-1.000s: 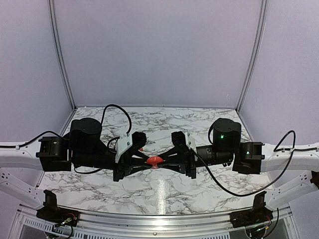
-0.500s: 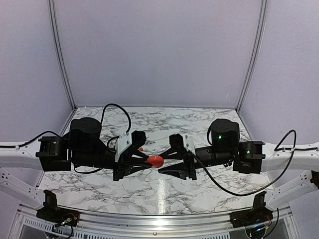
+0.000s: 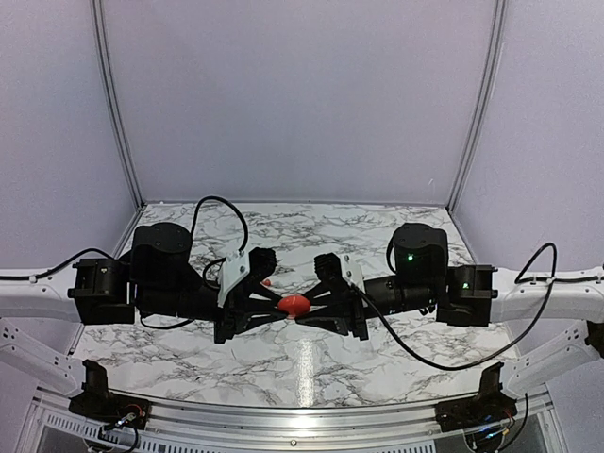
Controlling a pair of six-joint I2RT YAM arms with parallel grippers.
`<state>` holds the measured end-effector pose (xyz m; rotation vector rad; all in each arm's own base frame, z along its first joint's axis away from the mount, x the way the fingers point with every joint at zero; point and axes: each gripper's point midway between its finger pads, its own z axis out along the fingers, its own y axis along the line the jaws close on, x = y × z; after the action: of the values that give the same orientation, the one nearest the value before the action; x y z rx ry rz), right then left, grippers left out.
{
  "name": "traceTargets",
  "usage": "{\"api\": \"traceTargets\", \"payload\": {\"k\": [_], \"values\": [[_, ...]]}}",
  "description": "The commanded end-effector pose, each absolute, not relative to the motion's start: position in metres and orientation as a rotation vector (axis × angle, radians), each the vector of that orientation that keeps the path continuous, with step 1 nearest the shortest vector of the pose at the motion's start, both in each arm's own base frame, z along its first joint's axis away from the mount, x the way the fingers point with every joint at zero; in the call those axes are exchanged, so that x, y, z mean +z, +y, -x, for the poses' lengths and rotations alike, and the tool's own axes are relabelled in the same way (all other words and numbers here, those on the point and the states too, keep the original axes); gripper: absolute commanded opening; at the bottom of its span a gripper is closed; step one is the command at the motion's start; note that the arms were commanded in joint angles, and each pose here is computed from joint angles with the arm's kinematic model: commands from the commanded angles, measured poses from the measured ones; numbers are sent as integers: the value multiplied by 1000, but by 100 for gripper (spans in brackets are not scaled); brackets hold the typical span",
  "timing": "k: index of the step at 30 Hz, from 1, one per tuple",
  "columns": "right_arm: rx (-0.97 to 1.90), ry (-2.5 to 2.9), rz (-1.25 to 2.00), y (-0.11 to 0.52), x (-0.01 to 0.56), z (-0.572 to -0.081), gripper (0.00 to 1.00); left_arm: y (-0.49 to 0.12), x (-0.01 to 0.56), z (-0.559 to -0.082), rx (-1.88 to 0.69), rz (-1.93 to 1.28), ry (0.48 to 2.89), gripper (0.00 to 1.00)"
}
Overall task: Insert the wireless bluetooth earbuds into the charging case
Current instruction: Pass from the left arm to the right, then pass from the right arm to the left
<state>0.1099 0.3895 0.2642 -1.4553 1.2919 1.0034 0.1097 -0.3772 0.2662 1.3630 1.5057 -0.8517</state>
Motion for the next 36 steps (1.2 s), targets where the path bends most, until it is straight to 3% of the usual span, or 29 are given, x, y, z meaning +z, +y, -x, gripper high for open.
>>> {"api": "traceTargets", "payload": {"k": [1,5,11,20,22,27,30,36], "values": [[1000,1271,1446,392,277,-112,31,-382,292,-108,-886,-1330,1449,5],[996,1274,1446,392,276,-112,27,-382,293,-108,-891,-1328,1449,5],[989,1294,1452,393,267,-114,34,-380,296,-107,-897,-1320,1445,5],[985,1290,1447,392,269,-114,10,-379,294,-107,-897,-1320,1449,5],[986,1288,1448,391,270,-114,6,-378,295,-109,-887,-1308,1453,10],[996,1274,1456,391,272,-111,0,-378,300,-117,-863,-1268,1472,40],[1005,1255,1460,391,275,-109,0,-379,300,-125,-831,-1229,1497,45],[1003,1231,1463,386,276,-106,0,-375,303,-133,-794,-1186,1513,46]]}}
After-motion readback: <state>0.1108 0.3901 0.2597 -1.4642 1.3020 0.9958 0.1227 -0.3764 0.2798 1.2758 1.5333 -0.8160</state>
